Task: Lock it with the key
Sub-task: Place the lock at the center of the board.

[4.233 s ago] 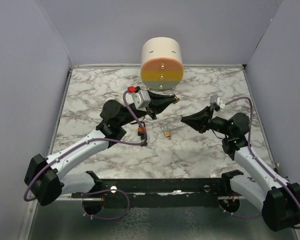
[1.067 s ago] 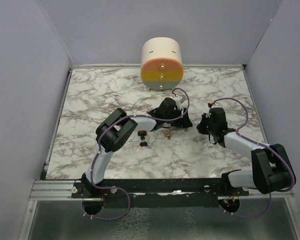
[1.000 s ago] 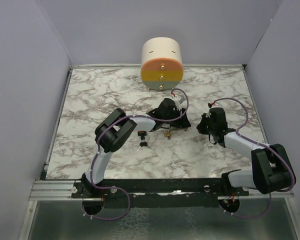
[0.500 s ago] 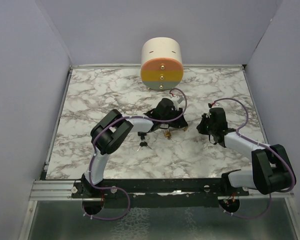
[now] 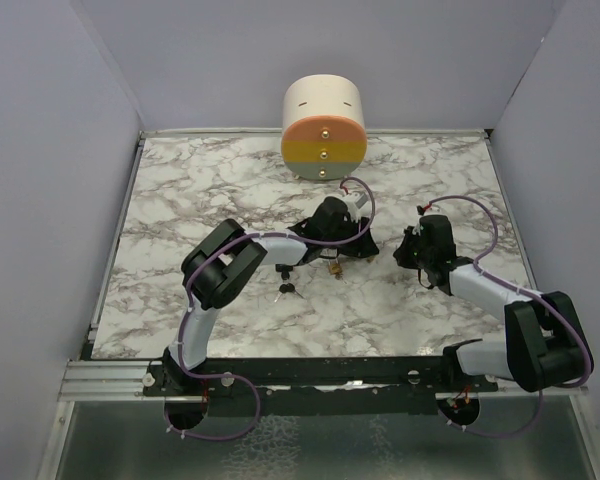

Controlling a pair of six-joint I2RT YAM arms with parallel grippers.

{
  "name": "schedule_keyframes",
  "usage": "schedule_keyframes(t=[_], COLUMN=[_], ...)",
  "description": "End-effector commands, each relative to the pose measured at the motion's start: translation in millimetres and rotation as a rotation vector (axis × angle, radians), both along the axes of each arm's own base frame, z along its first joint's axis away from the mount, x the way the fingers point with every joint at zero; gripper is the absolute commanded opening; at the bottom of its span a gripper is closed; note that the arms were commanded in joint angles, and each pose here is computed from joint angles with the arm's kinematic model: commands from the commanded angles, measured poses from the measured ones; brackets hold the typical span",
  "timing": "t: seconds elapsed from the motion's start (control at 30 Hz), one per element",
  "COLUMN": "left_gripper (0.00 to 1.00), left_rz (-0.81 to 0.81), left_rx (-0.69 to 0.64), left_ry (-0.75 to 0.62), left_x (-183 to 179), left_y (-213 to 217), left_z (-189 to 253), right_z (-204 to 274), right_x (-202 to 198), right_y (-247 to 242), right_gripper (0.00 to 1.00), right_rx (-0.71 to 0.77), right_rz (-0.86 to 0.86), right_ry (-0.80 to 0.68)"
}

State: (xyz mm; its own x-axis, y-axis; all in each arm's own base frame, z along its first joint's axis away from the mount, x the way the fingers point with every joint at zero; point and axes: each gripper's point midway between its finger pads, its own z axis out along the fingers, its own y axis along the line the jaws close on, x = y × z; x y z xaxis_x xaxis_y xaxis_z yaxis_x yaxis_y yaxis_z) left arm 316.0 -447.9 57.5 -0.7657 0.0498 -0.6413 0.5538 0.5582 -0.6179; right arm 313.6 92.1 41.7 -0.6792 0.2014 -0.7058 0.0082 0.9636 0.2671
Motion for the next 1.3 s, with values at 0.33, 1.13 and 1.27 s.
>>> schedule_keyframes(t=[0.33, 1.13, 1.27], left_gripper=[0.43, 0.31, 0.57], left_rz=[-0.014, -0.020, 0.011], left_rx=[0.092, 0.029, 0.014], left_ry=[-0.043, 0.101, 0.124], left_x=[-4, -13, -13], left_y=[-8, -27, -25], left_z=[-10, -33, -33], right_z=[21, 25, 24], right_x=[9, 11, 11], right_y=[5, 2, 1], right_gripper=[0.01, 0.01, 0.01], right_rx=[0.021, 0.006, 0.003], right_rz=[0.006, 0.002, -0.002], right_ry=[-0.055, -0.066, -0.063])
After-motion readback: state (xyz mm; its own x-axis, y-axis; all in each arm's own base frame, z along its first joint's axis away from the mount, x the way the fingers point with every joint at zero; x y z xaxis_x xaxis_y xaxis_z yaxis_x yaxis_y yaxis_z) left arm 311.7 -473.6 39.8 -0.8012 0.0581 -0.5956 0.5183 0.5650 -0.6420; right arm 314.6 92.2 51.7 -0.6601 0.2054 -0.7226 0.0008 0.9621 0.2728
